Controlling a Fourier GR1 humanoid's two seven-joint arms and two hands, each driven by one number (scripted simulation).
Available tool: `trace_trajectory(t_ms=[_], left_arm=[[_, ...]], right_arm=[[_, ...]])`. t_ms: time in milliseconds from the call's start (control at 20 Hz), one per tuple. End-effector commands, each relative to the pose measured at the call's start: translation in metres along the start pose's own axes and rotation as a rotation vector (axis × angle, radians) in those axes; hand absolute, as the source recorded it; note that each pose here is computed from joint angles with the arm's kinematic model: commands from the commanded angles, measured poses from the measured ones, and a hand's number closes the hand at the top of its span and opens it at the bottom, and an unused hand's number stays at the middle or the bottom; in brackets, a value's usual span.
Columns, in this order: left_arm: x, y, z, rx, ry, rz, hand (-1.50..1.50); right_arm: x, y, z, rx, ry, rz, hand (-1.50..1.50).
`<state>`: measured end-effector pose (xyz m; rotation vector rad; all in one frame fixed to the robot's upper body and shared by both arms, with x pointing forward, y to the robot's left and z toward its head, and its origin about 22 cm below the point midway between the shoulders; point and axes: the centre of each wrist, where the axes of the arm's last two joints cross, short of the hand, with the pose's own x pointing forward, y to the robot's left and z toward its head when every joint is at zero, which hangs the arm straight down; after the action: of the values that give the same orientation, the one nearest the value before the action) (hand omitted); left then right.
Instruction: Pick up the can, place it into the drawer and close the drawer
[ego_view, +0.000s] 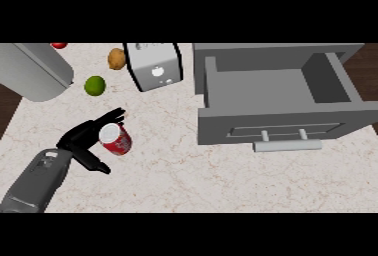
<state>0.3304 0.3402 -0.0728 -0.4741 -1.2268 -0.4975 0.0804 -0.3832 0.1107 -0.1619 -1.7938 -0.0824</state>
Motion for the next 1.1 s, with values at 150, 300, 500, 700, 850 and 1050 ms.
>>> trace_trajectory(t_ms=[150,300,500,700,850,1050], left_arm=[[-0.029,-0.022,-0.004,-0.106,-0.065,0.163,-1.50],[-0.012,-0.014,-0.013,-0.142,-0.065,0.175,1.50],[-0.003,-0.019,-0.027,-0.246,-0.025,0.196,1.50],[0.002,-0.041,-0.052,-0.303,-0.128,0.229,1.50],[0.009,-0.034,-0.050,-0.362,-0.117,0.251,1.50],[-0.010,-0.052,-0.052,0.108,-0.263,0.312,1.50]], right_arm=[[-0.005,0.001,0.004,0.004,0.011,0.004,-1.50],[0.000,0.010,0.001,0.010,-0.003,0.002,-1.50],[0.000,0.010,0.008,0.018,0.014,-0.009,-1.50],[0.006,0.002,0.009,-0.019,0.004,-0.010,-1.50],[-0.004,0.013,0.019,0.001,0.009,-0.016,-1.50],[0.003,0.012,0.020,-0.030,0.027,-0.004,-1.50]])
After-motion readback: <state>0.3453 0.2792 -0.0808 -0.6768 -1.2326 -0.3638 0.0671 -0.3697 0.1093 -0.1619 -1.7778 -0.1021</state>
